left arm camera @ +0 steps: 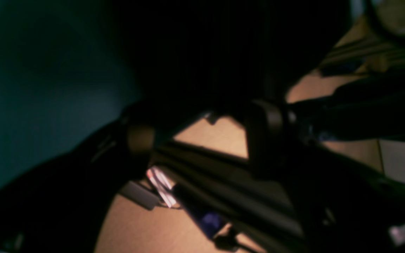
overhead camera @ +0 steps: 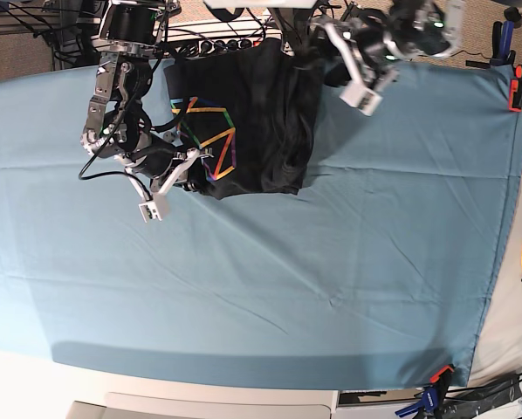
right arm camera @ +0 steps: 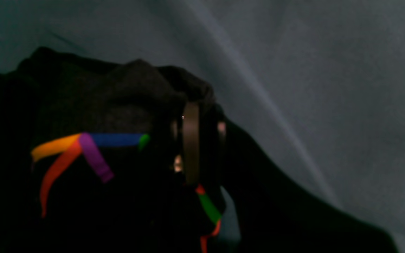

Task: Fold the T-shirt properly
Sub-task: 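Move the left gripper to the shirt's edge opposite the right gripper and grasp it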

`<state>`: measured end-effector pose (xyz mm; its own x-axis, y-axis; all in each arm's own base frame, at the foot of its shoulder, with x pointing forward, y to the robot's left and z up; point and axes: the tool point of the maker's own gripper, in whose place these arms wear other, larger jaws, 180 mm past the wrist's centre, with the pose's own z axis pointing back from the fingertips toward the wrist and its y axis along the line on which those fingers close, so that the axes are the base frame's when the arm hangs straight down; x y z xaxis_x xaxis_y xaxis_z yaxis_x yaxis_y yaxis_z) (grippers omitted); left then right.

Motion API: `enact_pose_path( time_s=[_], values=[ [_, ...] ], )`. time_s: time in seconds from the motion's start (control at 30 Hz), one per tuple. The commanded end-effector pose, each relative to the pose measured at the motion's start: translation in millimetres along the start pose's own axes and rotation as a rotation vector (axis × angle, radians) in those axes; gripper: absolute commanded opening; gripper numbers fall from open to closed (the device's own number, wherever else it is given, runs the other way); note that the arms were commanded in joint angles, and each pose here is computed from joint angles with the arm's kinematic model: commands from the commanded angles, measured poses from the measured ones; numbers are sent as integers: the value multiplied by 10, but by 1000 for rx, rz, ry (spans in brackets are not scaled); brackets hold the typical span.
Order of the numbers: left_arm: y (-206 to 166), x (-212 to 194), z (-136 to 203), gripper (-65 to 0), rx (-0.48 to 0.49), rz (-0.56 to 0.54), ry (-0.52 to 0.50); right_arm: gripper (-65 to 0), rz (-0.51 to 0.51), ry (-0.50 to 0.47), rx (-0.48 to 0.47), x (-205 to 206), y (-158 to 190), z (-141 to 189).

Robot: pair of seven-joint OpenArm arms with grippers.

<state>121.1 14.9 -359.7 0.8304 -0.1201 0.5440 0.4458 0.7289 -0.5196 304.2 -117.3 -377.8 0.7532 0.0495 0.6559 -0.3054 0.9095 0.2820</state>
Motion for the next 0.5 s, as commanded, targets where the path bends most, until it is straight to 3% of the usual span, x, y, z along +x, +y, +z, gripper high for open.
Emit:
enact_pose_path(
  time_s=[0.0, 0.2, 0.47],
  values=[
    [-93, 73, -11, -235, -20, -18, -26, -650, 19, -57, 2, 176, 1, 35],
    [-325, 40, -146, -235, -62, -71, -2, -650, 19, -57, 2, 176, 1, 35],
    [81, 78, -90, -235, 115, -97, 14, -650, 19, -55, 2, 173, 1, 35]
  ],
)
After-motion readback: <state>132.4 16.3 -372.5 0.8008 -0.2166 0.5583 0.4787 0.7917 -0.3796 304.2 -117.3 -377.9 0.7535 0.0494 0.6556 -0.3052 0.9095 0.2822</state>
